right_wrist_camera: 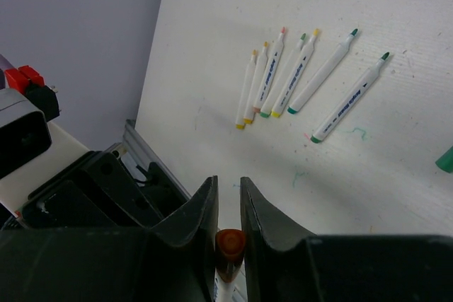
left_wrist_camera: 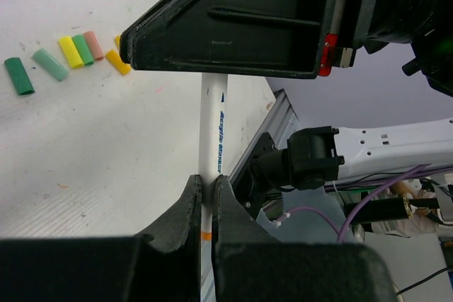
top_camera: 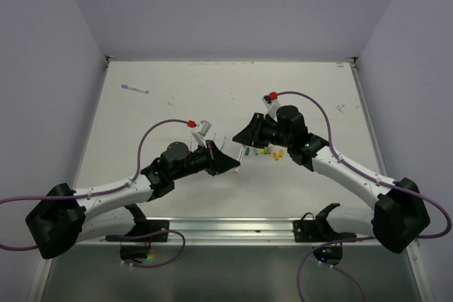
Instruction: Open the pen caps
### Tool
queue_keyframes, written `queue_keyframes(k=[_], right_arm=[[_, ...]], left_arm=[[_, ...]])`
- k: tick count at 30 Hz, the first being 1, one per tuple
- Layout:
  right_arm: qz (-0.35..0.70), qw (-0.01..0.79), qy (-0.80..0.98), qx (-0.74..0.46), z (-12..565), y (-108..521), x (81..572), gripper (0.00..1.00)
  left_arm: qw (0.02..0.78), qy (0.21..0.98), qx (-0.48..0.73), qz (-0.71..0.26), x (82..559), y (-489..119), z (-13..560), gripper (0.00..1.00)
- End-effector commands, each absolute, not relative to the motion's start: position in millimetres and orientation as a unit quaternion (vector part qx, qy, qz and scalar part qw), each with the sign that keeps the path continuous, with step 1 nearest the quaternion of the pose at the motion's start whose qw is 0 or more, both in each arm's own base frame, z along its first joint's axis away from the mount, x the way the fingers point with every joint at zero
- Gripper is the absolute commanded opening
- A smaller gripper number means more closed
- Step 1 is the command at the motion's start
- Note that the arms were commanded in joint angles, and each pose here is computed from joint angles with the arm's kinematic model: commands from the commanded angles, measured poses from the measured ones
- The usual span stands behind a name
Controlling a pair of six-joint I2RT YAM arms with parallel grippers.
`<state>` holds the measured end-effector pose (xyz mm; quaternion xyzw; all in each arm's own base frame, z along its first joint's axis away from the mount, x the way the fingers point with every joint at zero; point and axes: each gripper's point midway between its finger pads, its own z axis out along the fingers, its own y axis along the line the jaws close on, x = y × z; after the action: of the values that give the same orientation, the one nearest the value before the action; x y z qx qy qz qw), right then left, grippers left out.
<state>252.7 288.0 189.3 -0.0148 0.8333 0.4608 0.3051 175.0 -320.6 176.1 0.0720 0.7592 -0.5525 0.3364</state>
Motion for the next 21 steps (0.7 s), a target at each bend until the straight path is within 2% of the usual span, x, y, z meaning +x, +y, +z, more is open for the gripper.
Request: queue_keyframes(k=[1,2,3,7,11,12,14,21], right_arm=[[0.458,0.313,0.832,-0.016,188.2,287.7,254.2,0.18],[0.456,0.315,0.832,-0.014,188.4,286.9,254.7,0.05],[0.455,0.316,0.832,-0.014,188.8,286.4,255.0,0.00],[0.447,0.319,0.836,-0.012,190.0,283.5,255.4,0.00],[0.457,0.313,0.832,-0.017,193.7,285.6,250.9,0.00],[0.460,0.312,0.831,-0.018,194.4,286.2,249.9,0.00],[0.470,0.305,0.828,-0.021,196.7,289.1,246.4,0.00],[0.503,0.297,0.812,-0.024,211.1,296.2,239.8,0.00]], left_arm=[[0.367,0.727,0.077,-0.575,181.0,-327.0,210.3,0.00],[0.367,0.726,0.077,-0.576,180.8,-327.1,210.7,0.00],[0.366,0.726,0.078,-0.577,180.2,-327.1,210.4,0.00],[0.361,0.733,0.081,-0.571,178.3,-325.4,201.9,0.00],[0.361,0.730,0.102,-0.571,175.0,-327.5,199.4,0.49],[0.357,0.731,0.107,-0.571,173.8,-329.0,197.1,0.53],[0.362,0.725,0.118,-0.574,174.4,-332.0,201.2,0.57],[0.341,0.724,0.135,-0.585,177.8,-350.0,198.8,0.59]])
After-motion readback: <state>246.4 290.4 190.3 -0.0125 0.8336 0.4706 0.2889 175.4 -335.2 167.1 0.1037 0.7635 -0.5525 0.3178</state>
